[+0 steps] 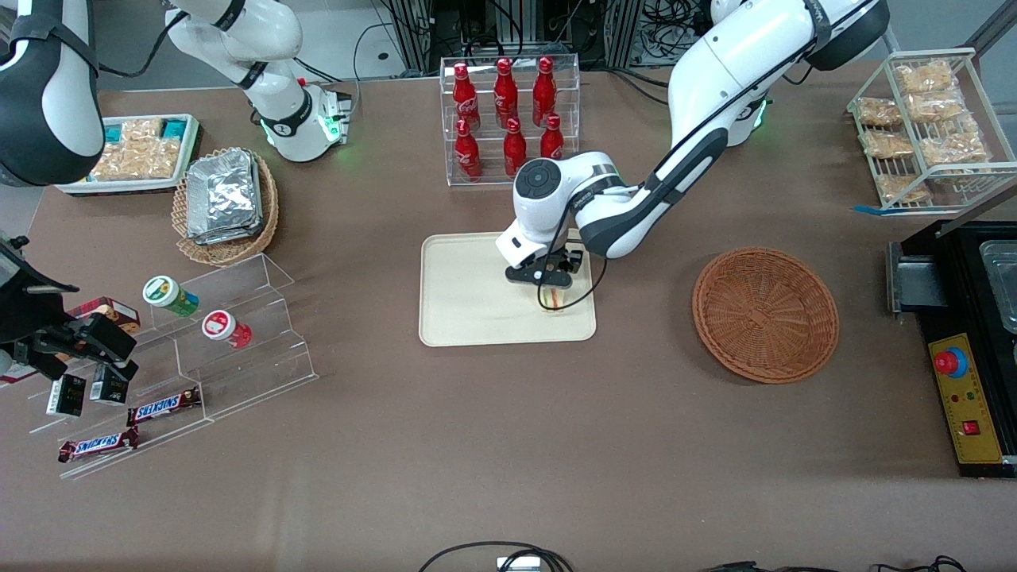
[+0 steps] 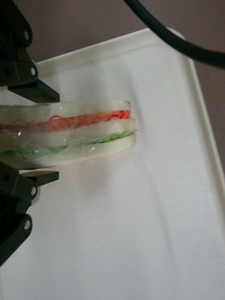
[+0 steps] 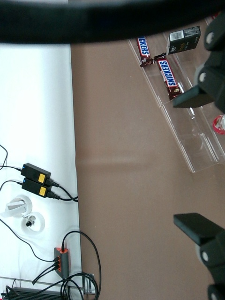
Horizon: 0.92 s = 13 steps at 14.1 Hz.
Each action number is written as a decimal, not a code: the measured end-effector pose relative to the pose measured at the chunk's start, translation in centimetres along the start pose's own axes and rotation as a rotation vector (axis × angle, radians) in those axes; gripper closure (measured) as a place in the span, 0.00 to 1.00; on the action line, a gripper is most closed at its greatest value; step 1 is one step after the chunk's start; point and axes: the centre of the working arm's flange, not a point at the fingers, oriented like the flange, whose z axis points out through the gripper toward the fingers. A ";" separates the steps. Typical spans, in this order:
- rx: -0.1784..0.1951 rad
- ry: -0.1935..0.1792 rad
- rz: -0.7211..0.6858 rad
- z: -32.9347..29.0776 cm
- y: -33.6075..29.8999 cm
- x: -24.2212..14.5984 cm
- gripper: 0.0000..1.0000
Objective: Place sandwich from basket to tray
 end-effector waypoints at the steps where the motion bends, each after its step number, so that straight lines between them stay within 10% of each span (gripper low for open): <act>1: 0.009 0.007 -0.019 -0.7 -0.2 0.7 0.33; 4: 0.048 0.022 -0.084 -3.5 -1.1 3.5 0.34; 13: 0.006 0.067 -0.391 -11.1 -13.1 14.5 0.35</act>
